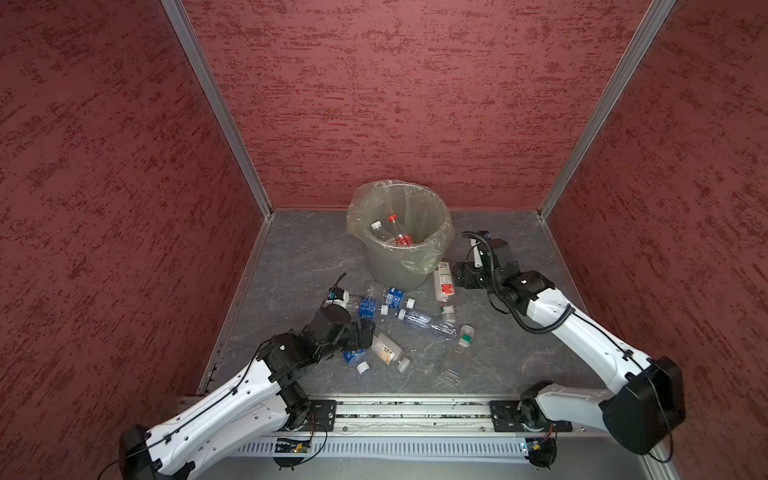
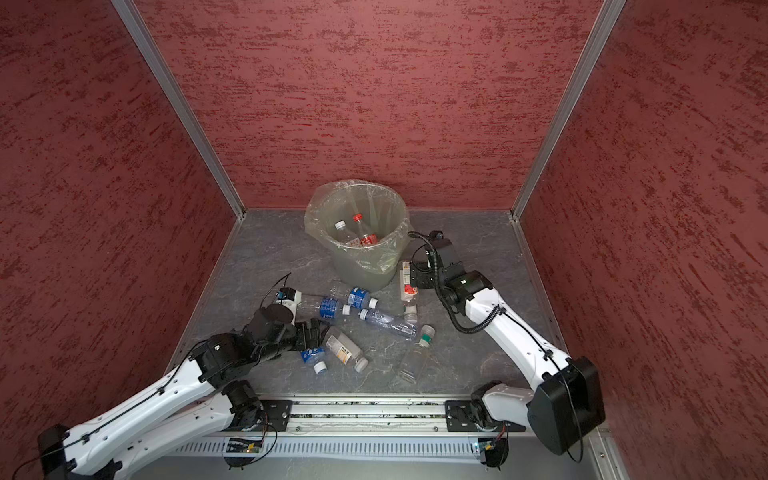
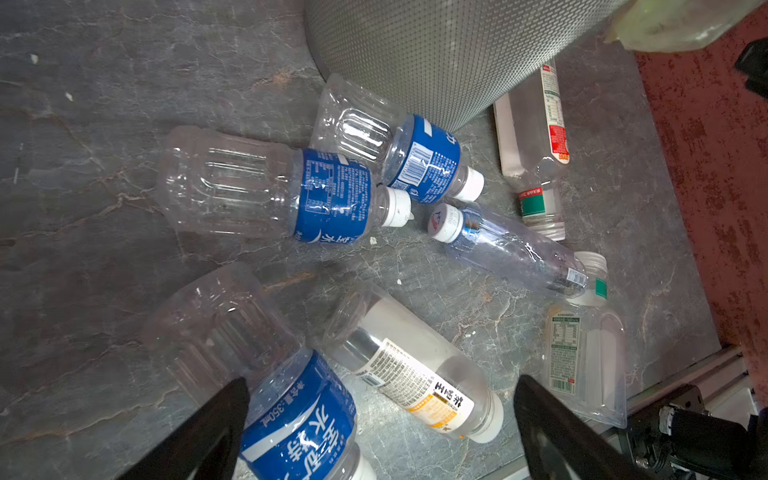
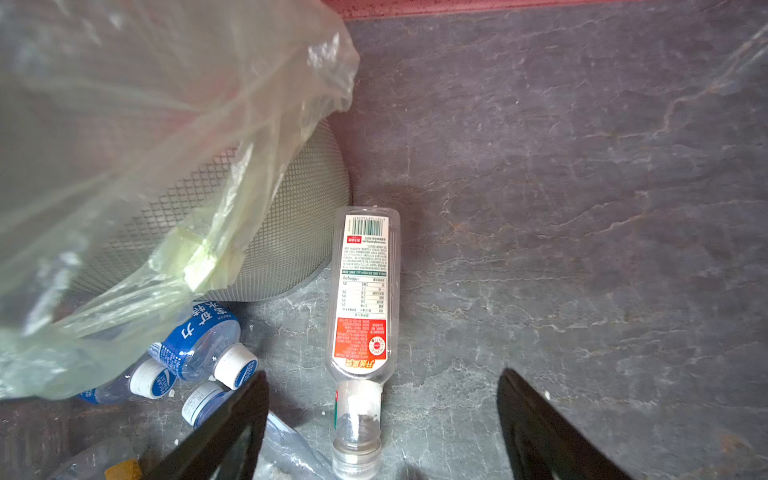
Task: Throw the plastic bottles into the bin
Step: 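Lower the right gripper beside the bin onto the small clear red-labelled bottle, then close the right gripper on the small clear red-labelled bottle and lift it, then carry the red-labelled bottle up over the bin with the right gripper, then release the bottle into the bin and draw the right gripper back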
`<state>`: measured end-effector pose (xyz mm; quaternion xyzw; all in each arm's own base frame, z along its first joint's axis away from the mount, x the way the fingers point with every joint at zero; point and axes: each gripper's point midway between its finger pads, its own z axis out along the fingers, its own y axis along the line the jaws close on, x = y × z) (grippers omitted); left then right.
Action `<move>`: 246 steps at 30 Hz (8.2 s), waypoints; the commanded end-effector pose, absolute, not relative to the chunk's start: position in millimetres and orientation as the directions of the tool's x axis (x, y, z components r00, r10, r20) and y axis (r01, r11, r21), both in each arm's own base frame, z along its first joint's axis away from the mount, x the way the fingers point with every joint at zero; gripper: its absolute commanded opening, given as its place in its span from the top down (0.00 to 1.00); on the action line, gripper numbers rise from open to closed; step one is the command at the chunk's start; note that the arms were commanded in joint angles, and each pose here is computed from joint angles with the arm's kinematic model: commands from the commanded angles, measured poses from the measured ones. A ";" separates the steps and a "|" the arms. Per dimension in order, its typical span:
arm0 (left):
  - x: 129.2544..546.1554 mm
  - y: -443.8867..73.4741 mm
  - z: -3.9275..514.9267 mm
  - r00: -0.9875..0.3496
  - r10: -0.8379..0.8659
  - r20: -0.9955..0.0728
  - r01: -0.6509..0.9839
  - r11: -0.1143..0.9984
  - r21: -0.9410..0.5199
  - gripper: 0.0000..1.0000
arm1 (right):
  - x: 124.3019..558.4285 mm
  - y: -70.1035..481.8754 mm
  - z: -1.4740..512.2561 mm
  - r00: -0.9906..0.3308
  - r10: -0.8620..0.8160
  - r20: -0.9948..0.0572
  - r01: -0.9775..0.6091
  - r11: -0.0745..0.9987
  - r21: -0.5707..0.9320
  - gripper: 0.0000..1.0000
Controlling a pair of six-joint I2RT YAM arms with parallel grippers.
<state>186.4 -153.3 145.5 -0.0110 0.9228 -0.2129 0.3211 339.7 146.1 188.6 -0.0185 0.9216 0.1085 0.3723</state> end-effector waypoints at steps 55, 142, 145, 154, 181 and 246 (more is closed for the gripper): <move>178.9 -124.8 138.8 -0.790 -0.258 -0.557 0.013 0.900 -0.435 0.01 | 381.9 160.7 57.6 -0.860 0.092 -0.502 -0.064 0.956 0.285 0.31; 184.0 -141.1 125.8 -0.823 -0.277 -0.496 0.009 0.866 -0.499 0.00 | 257.4 153.7 241.4 -0.535 0.096 -0.839 -0.261 0.926 0.272 0.54; 184.3 -146.1 128.2 -0.827 -0.260 -0.498 0.035 0.860 -0.509 0.00 | 246.1 156.2 253.0 -0.496 0.120 -0.860 -0.306 0.903 0.303 0.54; 186.4 -164.6 138.8 -0.825 -0.200 -0.529 0.137 0.837 -0.529 0.00 | 221.3 170.6 279.2 -0.416 0.145 -0.898 -0.454 0.823 0.343 0.54; 178.5 -181.6 158.3 -0.771 -0.146 -0.620 0.279 0.798 -0.535 0.00 | 277.0 212.0 428.5 -0.181 0.146 -0.973 -0.479 0.851 0.217 0.56; 172.4 -190.2 162.1 -0.817 -0.096 -0.569 0.221 0.859 -0.462 0.01 | 326.4 146.6 319.6 -0.477 0.099 -0.874 -0.112 0.979 0.172 0.08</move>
